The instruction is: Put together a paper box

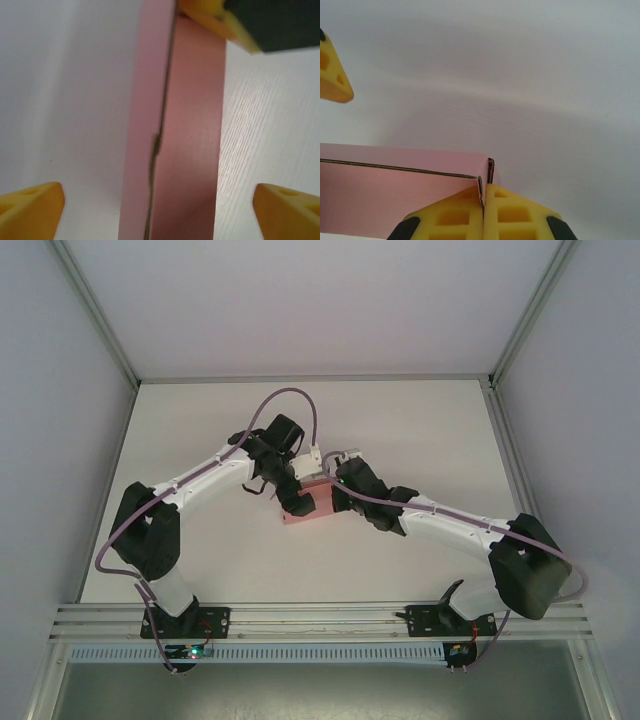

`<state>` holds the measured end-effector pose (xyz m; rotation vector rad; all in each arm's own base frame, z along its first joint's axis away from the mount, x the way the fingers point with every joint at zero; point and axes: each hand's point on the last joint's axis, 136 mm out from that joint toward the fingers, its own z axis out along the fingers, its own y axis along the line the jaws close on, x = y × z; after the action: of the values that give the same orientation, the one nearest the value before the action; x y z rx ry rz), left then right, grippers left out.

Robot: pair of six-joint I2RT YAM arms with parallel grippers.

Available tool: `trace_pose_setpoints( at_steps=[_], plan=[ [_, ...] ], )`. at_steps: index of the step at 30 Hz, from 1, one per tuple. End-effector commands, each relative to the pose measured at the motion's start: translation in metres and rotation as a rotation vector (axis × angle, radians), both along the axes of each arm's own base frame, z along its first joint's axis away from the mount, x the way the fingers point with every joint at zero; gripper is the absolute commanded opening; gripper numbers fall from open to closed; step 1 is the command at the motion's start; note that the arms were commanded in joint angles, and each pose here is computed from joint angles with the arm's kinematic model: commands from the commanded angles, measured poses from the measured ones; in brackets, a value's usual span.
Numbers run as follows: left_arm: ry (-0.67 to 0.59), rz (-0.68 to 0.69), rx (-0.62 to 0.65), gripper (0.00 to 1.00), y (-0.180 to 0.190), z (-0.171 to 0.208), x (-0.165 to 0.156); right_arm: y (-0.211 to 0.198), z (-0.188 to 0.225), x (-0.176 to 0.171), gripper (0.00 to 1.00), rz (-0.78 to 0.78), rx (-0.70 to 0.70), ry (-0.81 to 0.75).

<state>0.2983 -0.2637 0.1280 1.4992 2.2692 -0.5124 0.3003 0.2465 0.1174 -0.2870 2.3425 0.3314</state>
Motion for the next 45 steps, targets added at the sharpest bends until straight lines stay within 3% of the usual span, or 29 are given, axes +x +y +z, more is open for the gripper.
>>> trace_pose_setpoints(
  at_steps=[1, 7, 12, 17, 24, 29, 34, 40, 42, 45],
  plan=[
    [-0.069, 0.074, -0.047, 1.0, -0.003, 0.031, 0.008, -0.011, -0.015, -0.011, 0.0, -0.043, -0.07, 0.074],
    [-0.135, 0.346, -0.057, 1.0, 0.025, 0.062, 0.014, -0.011, -0.015, -0.012, 0.0, -0.077, -0.069, 0.087],
    [-0.11, 0.539, 0.007, 1.0, 0.061, 0.047, -0.003, -0.008, -0.02, -0.012, 0.0, -0.072, -0.079, 0.117],
    [-0.075, 0.587, 0.024, 0.78, 0.071, 0.037, -0.014, -0.004, -0.021, -0.011, 0.0, -0.056, -0.094, 0.13],
    [-0.064, 0.581, 0.048, 0.64, 0.07, 0.028, -0.011, 0.0, -0.02, -0.012, 0.0, -0.035, -0.092, 0.137],
    [-0.016, 0.569, 0.073, 0.48, 0.065, 0.015, -0.01, -0.001, -0.02, -0.012, 0.0, -0.038, -0.096, 0.136],
    [-0.006, 0.577, 0.041, 0.37, 0.058, 0.018, -0.007, -0.001, -0.021, -0.013, 0.0, -0.035, -0.101, 0.14],
    [0.05, 0.593, -0.039, 0.13, 0.048, 0.024, -0.014, -0.005, -0.021, -0.013, 0.0, -0.049, -0.114, 0.135],
    [0.066, 0.632, -0.053, 0.0, 0.047, 0.023, -0.012, -0.005, -0.021, -0.015, 0.0, -0.048, -0.119, 0.133],
    [0.085, 0.694, -0.089, 0.0, 0.044, 0.029, -0.007, -0.004, -0.022, -0.015, 0.0, -0.053, -0.141, 0.123]
  ],
)
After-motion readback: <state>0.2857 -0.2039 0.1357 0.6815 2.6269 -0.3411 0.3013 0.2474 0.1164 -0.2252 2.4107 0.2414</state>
